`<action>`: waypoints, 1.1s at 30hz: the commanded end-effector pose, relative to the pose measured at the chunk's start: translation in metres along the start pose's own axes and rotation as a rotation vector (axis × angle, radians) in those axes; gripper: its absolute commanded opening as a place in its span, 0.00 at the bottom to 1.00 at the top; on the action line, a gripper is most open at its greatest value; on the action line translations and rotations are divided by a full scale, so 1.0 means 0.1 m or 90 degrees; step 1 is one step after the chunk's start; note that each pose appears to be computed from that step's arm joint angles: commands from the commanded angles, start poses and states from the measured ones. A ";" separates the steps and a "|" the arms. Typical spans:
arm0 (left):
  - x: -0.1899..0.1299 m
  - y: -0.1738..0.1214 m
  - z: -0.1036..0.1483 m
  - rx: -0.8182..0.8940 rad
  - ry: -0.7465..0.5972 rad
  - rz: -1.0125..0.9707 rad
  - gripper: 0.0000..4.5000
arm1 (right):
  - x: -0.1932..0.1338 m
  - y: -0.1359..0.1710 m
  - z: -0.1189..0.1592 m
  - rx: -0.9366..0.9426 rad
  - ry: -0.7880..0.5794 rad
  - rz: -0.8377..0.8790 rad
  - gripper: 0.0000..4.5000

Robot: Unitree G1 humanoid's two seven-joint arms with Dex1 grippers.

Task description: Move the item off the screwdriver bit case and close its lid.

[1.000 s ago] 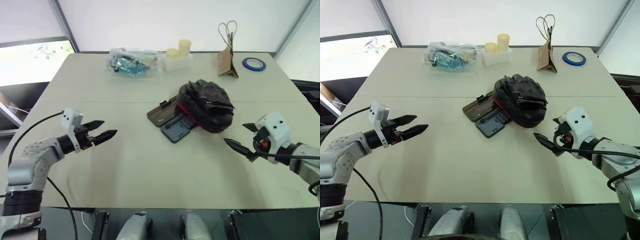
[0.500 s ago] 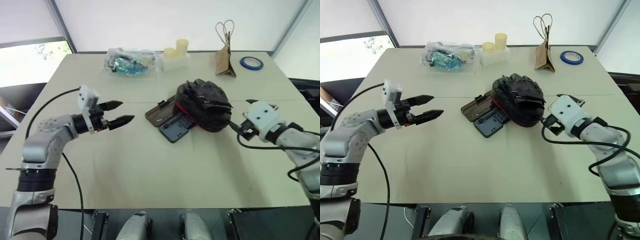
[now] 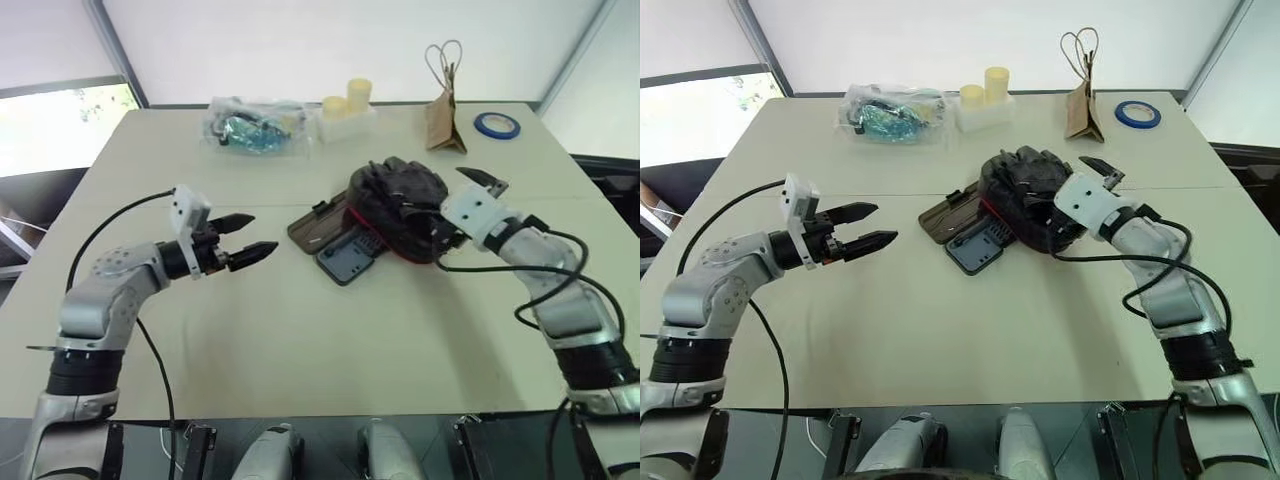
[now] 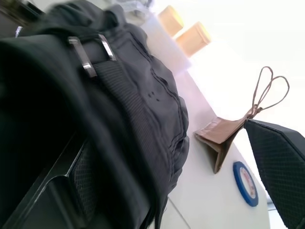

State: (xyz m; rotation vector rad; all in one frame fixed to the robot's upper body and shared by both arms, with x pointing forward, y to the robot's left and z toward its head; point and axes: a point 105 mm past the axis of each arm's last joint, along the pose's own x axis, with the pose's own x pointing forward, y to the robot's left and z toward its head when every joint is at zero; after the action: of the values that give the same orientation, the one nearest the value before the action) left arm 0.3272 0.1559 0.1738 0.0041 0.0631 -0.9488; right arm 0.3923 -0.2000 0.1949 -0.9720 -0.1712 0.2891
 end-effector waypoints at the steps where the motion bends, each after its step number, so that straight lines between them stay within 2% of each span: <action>1: -0.02 -0.04 0.09 0.022 -0.014 -0.002 1.00 | 0.15 0.05 -0.04 -0.061 -0.001 -0.002 0.88; 2: -0.03 -0.03 0.09 0.022 -0.014 0.000 1.00 | 0.18 0.07 -0.03 -0.078 -0.005 0.005 0.82; 7: -0.09 0.04 0.11 0.023 -0.020 0.028 1.00 | 0.25 0.07 -0.05 -0.116 -0.009 0.009 0.25; 9: -0.10 0.04 0.10 0.022 -0.021 0.032 1.00 | 0.25 0.05 -0.06 -0.121 -0.009 0.006 0.14; 12: -0.09 0.02 0.08 0.020 -0.024 0.034 1.00 | 0.22 -0.11 -0.07 -0.136 0.001 -0.040 0.11; 20: 0.07 -0.10 0.14 0.028 -0.030 -0.028 1.00 | -0.03 -0.91 -0.11 -0.157 0.056 -0.210 0.11; 23: 0.19 -0.19 0.20 0.047 -0.028 -0.089 1.00 | -0.18 -1.15 -0.25 -0.190 0.107 -0.242 0.11; 28: 0.44 -0.21 0.27 0.079 -0.045 -0.131 1.00 | -0.30 -1.34 -0.56 -0.261 0.201 -0.288 0.11; 33: 0.57 -0.23 0.24 0.089 -0.052 -0.142 1.00 | -0.26 -1.32 -0.76 -0.310 0.256 -0.303 0.11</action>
State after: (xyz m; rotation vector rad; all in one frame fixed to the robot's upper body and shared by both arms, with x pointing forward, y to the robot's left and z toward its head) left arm 0.3434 0.0980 0.1865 0.0516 -0.0363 -1.1599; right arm 0.4102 -0.3394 0.2379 -1.3845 -0.0267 -0.3357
